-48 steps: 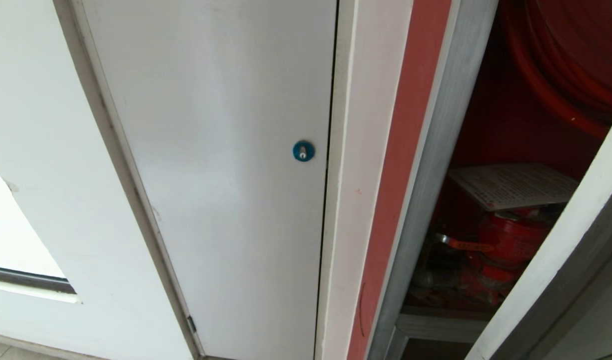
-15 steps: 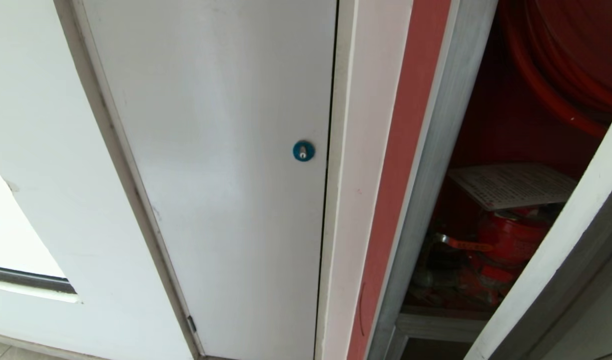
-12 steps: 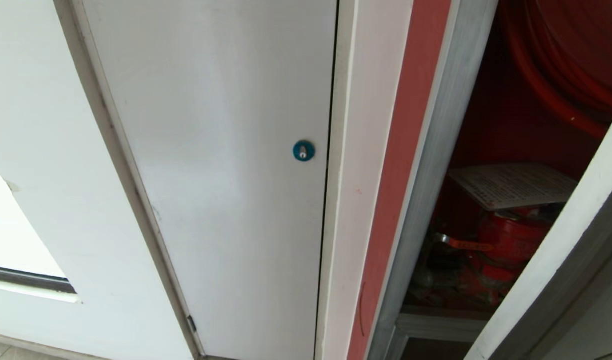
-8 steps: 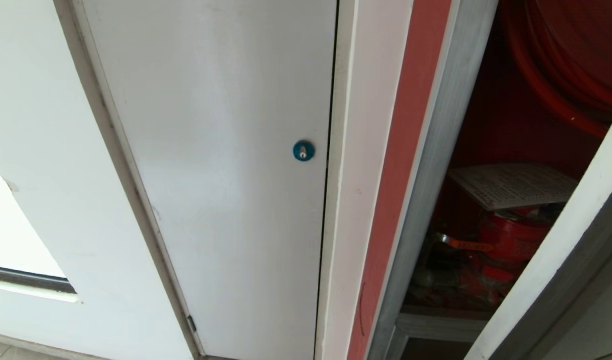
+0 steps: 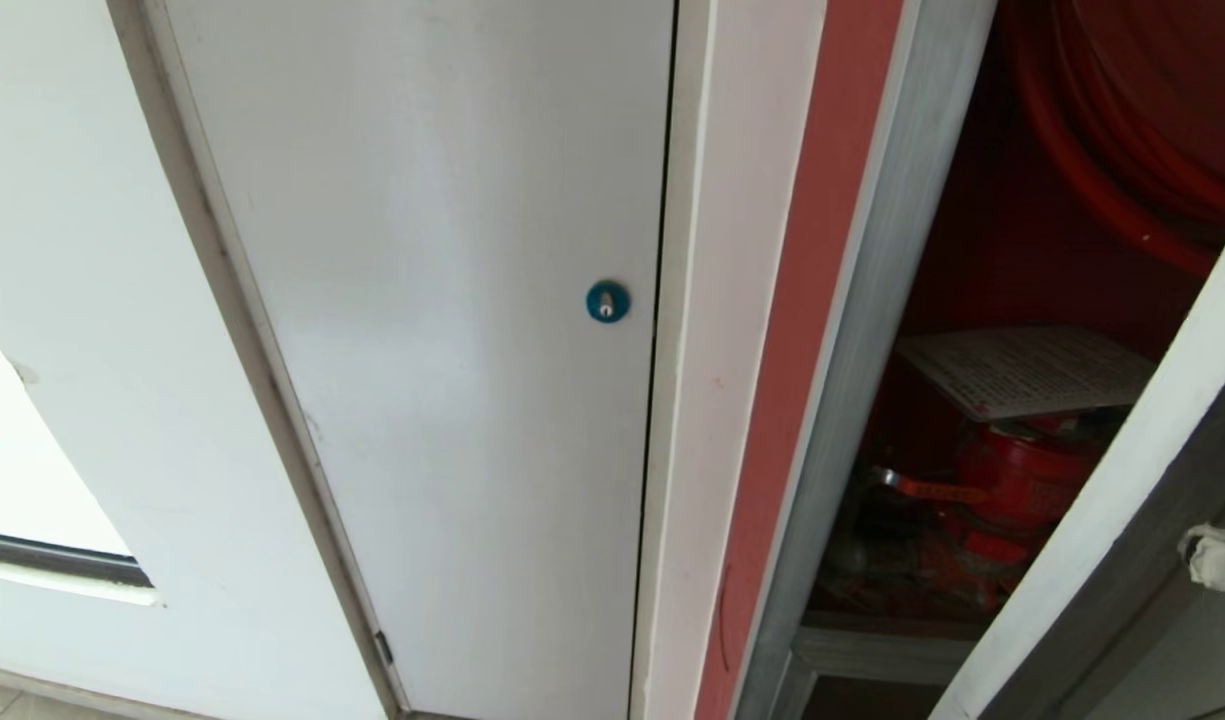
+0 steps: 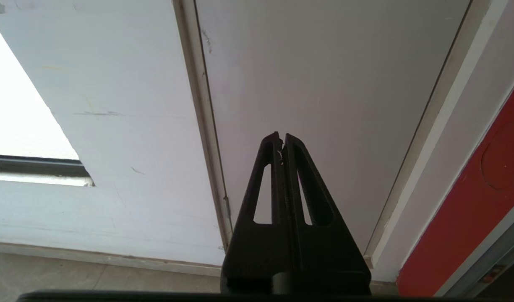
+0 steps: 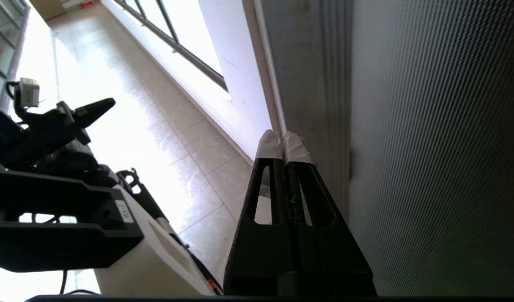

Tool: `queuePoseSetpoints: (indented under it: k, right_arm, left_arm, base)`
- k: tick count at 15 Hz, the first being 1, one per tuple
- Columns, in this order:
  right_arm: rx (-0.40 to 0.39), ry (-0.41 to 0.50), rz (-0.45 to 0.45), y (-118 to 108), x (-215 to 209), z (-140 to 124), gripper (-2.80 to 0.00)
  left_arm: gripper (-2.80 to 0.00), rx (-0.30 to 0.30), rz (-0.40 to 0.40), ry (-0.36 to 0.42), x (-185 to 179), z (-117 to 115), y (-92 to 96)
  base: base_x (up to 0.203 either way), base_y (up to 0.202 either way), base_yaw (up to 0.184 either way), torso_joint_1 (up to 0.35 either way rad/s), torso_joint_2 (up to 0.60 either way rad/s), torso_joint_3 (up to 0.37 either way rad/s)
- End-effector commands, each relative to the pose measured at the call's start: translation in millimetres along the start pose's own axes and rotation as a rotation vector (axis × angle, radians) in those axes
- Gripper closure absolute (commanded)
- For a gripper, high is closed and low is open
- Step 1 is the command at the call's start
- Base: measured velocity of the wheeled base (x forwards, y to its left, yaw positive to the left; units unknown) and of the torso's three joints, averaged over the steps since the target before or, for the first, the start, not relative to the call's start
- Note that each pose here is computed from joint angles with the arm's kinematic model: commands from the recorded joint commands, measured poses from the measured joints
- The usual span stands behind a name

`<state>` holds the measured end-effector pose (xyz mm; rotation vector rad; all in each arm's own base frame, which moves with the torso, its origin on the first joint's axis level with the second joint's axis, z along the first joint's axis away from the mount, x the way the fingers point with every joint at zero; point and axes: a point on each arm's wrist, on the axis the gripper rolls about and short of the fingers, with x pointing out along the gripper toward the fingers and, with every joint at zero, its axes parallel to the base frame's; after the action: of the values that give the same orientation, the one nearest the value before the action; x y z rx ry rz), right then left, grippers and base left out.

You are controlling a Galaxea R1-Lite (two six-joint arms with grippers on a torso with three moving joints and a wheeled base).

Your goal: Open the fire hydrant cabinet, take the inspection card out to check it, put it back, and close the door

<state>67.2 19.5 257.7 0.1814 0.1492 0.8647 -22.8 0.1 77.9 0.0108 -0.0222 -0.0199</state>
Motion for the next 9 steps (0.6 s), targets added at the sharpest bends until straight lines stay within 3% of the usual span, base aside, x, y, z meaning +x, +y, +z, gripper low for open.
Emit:
queuePoseSetpoints:
  k: [1,9]
  right_arm:
    - [0.033,0.029,-0.005,-14.5,13.3,1.3,0.0]
    - [0.037,0.021,-0.108,-52.1,46.4,7.0,0.0]
  left_arm:
    - [0.0,0.0,0.001,0.014,1.0,-3.8,0.0]
    - [0.0,0.0,0.0,0.014,1.0,-3.8,0.0]
  base:
    - [0.0,0.0,0.0,0.0,0.0,0.0]
    - [0.0,0.0,0.0,0.0,0.0,0.0]
